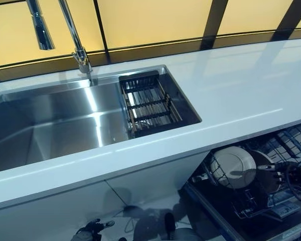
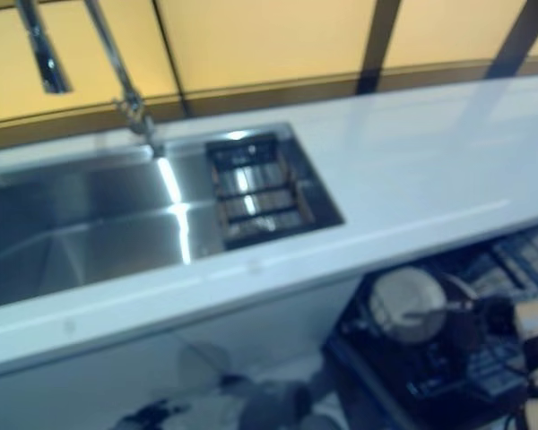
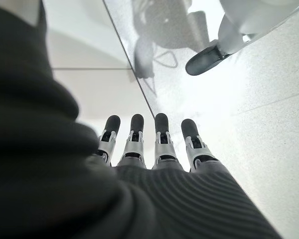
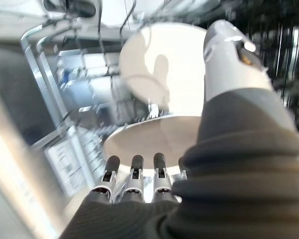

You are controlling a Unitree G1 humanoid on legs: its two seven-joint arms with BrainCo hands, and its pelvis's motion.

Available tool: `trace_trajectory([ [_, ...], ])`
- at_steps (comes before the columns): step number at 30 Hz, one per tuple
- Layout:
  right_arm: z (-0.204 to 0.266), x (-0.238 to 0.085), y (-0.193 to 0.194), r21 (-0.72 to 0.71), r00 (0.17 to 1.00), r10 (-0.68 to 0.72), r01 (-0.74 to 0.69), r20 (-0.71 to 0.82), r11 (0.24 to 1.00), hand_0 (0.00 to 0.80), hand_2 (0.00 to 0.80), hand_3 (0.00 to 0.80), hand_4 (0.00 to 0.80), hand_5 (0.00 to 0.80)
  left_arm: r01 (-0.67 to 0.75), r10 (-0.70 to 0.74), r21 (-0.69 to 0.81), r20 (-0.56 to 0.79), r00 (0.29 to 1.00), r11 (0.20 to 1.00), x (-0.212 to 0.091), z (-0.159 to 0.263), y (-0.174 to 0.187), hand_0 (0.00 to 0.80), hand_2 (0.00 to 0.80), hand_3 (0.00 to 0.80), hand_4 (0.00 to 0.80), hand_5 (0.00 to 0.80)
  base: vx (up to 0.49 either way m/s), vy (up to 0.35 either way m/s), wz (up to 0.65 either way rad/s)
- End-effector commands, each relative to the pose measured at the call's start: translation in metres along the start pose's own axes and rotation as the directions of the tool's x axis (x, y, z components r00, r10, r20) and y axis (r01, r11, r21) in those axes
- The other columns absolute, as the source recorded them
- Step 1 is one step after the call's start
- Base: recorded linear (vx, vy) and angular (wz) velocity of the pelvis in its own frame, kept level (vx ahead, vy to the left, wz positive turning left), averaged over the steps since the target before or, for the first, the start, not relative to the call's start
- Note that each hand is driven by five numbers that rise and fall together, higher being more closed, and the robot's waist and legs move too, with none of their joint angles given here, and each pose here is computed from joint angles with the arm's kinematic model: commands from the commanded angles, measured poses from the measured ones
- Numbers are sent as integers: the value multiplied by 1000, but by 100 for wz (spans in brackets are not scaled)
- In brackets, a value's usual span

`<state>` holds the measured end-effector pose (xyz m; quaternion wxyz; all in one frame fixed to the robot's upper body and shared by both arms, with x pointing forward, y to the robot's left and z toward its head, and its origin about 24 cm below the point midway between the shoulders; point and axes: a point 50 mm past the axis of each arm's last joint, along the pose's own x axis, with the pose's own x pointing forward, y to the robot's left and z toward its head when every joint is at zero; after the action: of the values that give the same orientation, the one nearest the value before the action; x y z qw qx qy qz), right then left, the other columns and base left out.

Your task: Take plates into dishwasher

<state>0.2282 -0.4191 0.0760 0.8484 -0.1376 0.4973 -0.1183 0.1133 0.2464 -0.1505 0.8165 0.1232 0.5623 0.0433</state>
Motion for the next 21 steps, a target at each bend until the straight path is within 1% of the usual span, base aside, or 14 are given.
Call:
trace_trajectory([
  [1, -6, -12, -21, -4, 1000, 9, -9, -3, 1000, 0, 0, 0, 0, 0, -75, 75, -3, 12, 997, 997, -1, 6, 29, 0, 0, 0, 0, 0, 0, 12, -9],
  [7, -31, -17, -40, 77, 1000, -17, 18, -10, 997, 0, 0, 0, 0, 0, -96, 96, -18, 3, 995, 995, -1, 1, 32, 0, 0, 0, 0, 0, -6, 9, -15],
  [9, -44, -23, -56, 160, 997, -76, 76, -6, 984, 0, 0, 0, 0, 0, -121, 121, -54, -10, 993, 991, -1, -2, 37, 0, 0, 0, 0, 0, -12, 47, -13],
  [11, -48, -27, -65, 166, 994, -107, 105, 0, 981, 0, 0, 0, 0, 0, -134, 134, -106, -6, 991, 985, -1, -2, 38, 0, 0, 0, 0, 0, -21, 49, -30],
  [13, -45, -29, -67, 180, 995, -101, 94, 28, 979, 0, 0, 0, 0, 0, -145, 148, -145, 8, 989, 979, -1, 0, 38, 0, 0, 0, 0, 0, -84, 14, -56],
  [16, -44, -28, -64, 230, 993, -100, 83, 66, 970, 0, 0, 0, 0, 0, -160, 169, -146, 50, 984, 976, 0, 16, 40, 0, 0, 0, 0, 0, -157, 21, -101],
  [18, -51, -24, -62, 287, 991, -114, 90, 68, 954, 0, 0, 0, 0, 0, -160, 170, -120, 85, 982, 980, 0, 27, 43, 0, 0, 0, 0, 0, -203, 60, -36],
  [21, -65, -20, -62, 366, 987, -148, 117, 58, 923, 0, 0, 0, 0, 0, -170, 178, -95, 85, 980, 981, 0, 25, 46, 0, 0, 0, 0, 0, -143, 77, -29],
])
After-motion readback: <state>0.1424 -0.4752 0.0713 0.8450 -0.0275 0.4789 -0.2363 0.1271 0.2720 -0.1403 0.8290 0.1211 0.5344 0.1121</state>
